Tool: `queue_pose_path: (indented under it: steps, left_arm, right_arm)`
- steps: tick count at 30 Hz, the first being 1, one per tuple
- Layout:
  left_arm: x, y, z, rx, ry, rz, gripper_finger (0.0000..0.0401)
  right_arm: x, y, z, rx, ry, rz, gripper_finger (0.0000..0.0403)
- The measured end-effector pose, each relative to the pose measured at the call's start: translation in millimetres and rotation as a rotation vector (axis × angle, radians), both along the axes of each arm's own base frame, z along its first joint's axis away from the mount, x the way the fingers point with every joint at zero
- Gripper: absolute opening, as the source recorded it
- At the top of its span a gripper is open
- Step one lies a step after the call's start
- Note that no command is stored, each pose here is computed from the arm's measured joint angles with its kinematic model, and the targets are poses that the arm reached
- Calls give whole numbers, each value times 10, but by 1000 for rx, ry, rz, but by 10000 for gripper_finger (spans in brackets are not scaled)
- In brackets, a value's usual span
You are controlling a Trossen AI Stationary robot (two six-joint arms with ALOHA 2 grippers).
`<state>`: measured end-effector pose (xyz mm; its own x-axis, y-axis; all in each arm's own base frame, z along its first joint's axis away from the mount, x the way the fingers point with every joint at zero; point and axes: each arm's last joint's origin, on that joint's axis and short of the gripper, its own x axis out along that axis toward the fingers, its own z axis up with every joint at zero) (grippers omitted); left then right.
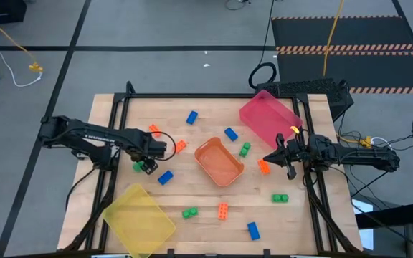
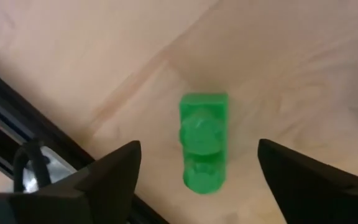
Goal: Sort & place blocks by color
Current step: Put the green game piece into the orange bin
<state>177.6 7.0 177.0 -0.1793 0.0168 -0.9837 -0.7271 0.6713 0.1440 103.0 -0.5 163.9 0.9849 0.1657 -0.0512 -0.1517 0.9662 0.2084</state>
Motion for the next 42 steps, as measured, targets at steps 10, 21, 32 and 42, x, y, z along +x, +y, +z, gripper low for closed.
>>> queue_pose_path:
  steps: [10, 21, 32, 42]
  left_arm:
    - [-220, 40, -429, -77, -4, 107, 282]
    - [-37, 175, -263, -107, -106, 28, 134]
    - [742, 441, 890, 123, -651, -204, 134]
    - [1617, 386, 1048, 230, -784, -450, 134]
  right_arm:
    - [0, 0, -5, 2, 4, 0, 4]
    - [0, 0, -5, -31, -1, 2, 4]
    - [0, 1, 10, -61, -20, 5, 4]
    - [0, 1, 11, -60, -22, 5, 4]
